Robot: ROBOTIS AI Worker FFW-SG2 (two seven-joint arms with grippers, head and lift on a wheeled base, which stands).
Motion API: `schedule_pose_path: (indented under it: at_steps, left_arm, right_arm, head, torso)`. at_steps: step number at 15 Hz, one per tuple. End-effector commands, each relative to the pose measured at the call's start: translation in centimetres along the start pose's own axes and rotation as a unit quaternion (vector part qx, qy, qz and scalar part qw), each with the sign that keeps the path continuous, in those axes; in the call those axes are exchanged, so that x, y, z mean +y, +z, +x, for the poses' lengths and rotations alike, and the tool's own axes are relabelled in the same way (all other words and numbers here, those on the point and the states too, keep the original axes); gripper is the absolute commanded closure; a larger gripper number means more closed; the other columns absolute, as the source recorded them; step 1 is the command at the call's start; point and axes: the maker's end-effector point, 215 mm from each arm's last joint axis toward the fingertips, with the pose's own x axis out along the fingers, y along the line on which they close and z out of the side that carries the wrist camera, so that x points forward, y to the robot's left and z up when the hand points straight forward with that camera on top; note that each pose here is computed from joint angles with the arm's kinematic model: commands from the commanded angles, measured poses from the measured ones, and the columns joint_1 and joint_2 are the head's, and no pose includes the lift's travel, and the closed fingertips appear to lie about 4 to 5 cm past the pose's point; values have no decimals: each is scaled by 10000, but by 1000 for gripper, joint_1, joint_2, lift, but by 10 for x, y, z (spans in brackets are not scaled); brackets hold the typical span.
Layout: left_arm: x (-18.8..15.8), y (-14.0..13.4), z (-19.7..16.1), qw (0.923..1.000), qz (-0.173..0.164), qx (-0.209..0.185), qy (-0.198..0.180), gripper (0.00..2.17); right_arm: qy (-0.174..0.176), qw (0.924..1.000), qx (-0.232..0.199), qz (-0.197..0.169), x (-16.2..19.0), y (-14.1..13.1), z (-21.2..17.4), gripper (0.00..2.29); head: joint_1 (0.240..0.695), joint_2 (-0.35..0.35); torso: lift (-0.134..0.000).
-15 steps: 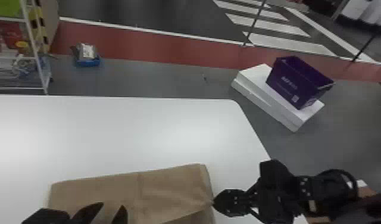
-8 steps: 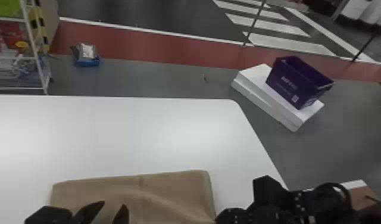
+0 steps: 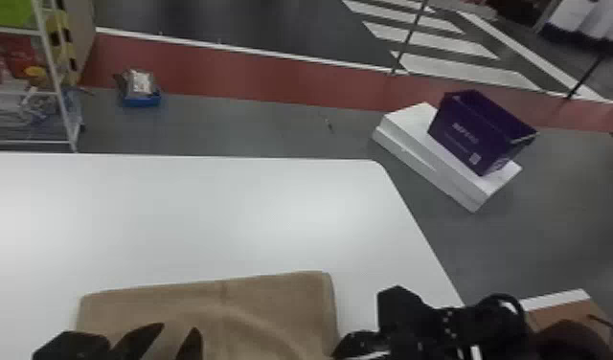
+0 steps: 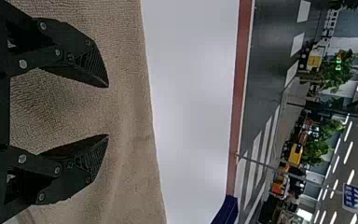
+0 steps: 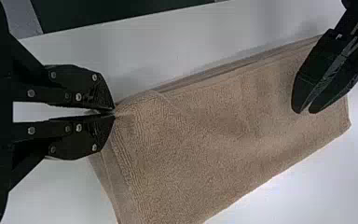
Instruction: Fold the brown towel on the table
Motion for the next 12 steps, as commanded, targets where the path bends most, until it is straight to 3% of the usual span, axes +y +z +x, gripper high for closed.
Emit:
schedule_pose_path:
  at_steps: [1,4,6,8,9,12]
  left_arm:
    - [2,1,0,10000,1,-7,18,599]
    - [5,5,1,10000,1,-44,28,599]
    - [6,8,0,10000,5,-83,43,599]
    - [5,20,-3,9997,6,-254,26,599]
    - [1,30,-6,9992,6,-410,-20,599]
    - [-13,46,-8,9974,20,-678,-240,599]
  right_arm:
    - [-72,9998,-167,54,-10,4,-16,-2]
    - [-108,9965,-779,268,-27,15,-56,39]
    - [-275,9873,-1367,763,-46,18,-89,39]
    - [-190,9586,-1932,2084,-59,4,-107,39]
    - [-158,9439,-2057,2578,-60,-4,-106,49]
    - [-172,9136,-2259,3377,-58,-23,-90,87]
  head:
    - [695,-350]
    - [695,-350]
    - [695,-350]
    - [695,-350]
    - [695,-350]
    - [695,-350]
  torso:
    - [-124]
    - [-124]
    - [-124]
    - [-124]
    - [-124]
    - [-124]
